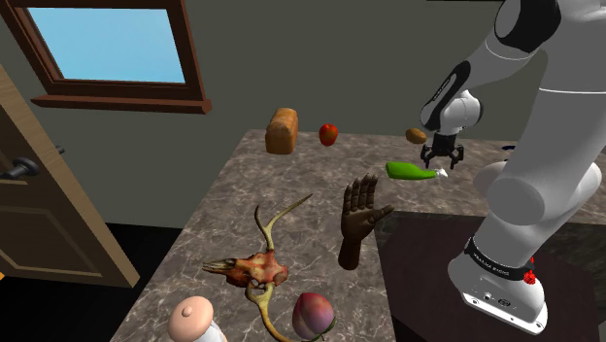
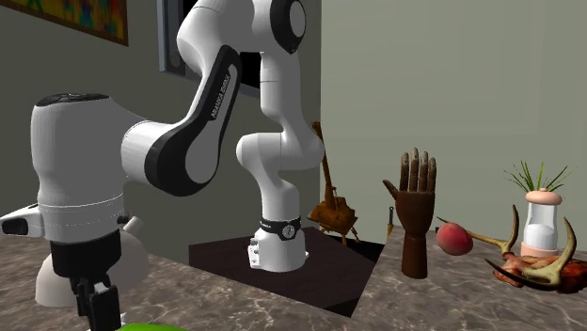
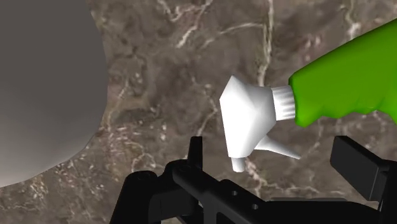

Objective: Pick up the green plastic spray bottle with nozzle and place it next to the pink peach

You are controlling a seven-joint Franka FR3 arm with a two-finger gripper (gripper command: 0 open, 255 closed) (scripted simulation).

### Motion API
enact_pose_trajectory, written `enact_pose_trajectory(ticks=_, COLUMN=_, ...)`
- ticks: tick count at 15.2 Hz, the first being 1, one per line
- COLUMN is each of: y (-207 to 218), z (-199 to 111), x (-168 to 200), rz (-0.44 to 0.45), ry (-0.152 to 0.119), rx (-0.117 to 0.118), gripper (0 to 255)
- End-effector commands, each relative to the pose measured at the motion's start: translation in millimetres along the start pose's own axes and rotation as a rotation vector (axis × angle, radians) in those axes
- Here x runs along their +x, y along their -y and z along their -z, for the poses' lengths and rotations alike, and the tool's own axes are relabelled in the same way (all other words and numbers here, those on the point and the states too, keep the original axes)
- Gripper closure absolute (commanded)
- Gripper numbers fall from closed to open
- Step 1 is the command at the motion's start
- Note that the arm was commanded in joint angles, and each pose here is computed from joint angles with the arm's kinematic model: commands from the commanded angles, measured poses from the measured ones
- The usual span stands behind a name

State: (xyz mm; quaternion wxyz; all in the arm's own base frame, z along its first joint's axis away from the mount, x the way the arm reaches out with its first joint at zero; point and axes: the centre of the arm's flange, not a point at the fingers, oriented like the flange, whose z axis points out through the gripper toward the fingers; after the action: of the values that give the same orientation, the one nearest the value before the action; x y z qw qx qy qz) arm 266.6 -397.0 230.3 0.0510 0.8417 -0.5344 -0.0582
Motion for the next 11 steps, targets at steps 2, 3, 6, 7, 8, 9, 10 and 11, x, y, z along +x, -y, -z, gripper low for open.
enact_pose_trajectory(ticks=2, y=0.2, z=-8.3, x=-0.1, rz=0.000, ry=-0.001, rx=0.000, gripper=0)
enact_pose_trajectory(ticks=3, y=0.2, z=-8.3, x=0.0, rz=0.000, ry=-0.001, rx=0.000, gripper=0)
enact_pose_trajectory(ticks=6, y=0.2, z=-8.3, x=0.0, rz=0.000, ry=-0.001, rx=0.000, gripper=0)
enact_pose_trajectory(ticks=7, y=0.2, z=-8.3, x=0.0, rz=0.000, ry=-0.001, rx=0.000, gripper=0)
enact_pose_trajectory(ticks=8, y=0.2, z=-8.2, x=0.0, rz=0.000, ry=-0.001, rx=0.000, gripper=0)
enact_pose_trajectory(ticks=9, y=0.2, z=-8.2, x=0.0, rz=0.000, ry=-0.001, rx=0.000, gripper=0)
enact_pose_trajectory(ticks=10, y=0.2, z=-8.2, x=0.0, rz=0.000, ry=-0.001, rx=0.000, gripper=255)
enact_pose_trajectory(ticks=11, y=0.2, z=-8.2, x=0.0, rz=0.000, ry=-0.001, rx=0.000, gripper=255)
